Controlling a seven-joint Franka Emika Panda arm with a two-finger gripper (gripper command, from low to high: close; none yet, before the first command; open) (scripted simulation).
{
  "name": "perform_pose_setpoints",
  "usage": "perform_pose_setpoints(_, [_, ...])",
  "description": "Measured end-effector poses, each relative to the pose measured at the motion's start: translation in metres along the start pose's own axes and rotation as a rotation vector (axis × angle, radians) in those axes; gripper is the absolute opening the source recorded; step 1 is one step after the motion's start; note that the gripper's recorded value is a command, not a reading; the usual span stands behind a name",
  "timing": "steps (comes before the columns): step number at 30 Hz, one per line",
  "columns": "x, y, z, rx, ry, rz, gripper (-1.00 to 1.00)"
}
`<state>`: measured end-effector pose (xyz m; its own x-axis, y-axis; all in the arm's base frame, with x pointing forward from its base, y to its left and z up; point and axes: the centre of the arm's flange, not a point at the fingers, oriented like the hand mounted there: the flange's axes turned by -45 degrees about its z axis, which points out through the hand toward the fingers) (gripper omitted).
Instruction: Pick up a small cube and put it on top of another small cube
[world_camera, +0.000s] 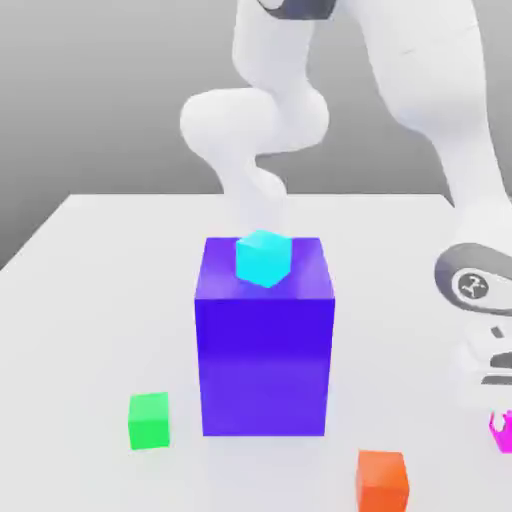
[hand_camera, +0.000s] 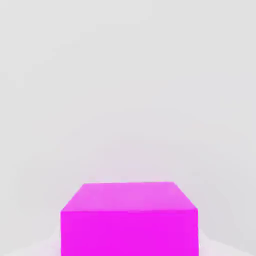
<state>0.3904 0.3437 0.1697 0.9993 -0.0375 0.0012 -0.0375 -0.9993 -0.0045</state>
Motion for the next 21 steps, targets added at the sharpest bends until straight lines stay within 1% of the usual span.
perform_pose_setpoints(2, [0.007,-0.002,-0.021,0.014,0.008,-0.012,-1.00])
perform_pose_setpoints(5, [0.029,0.020,-0.038,0.038,0.012,0.059,-1.00])
perform_pose_setpoints(16, [0.095,0.144,-0.079,0.102,0.029,0.428,-1.00])
perform_pose_setpoints(17, [0.095,0.144,-0.079,0.102,0.030,0.428,-1.00])
perform_pose_setpoints(21, [0.111,0.204,-0.094,0.120,0.043,0.593,-1.00])
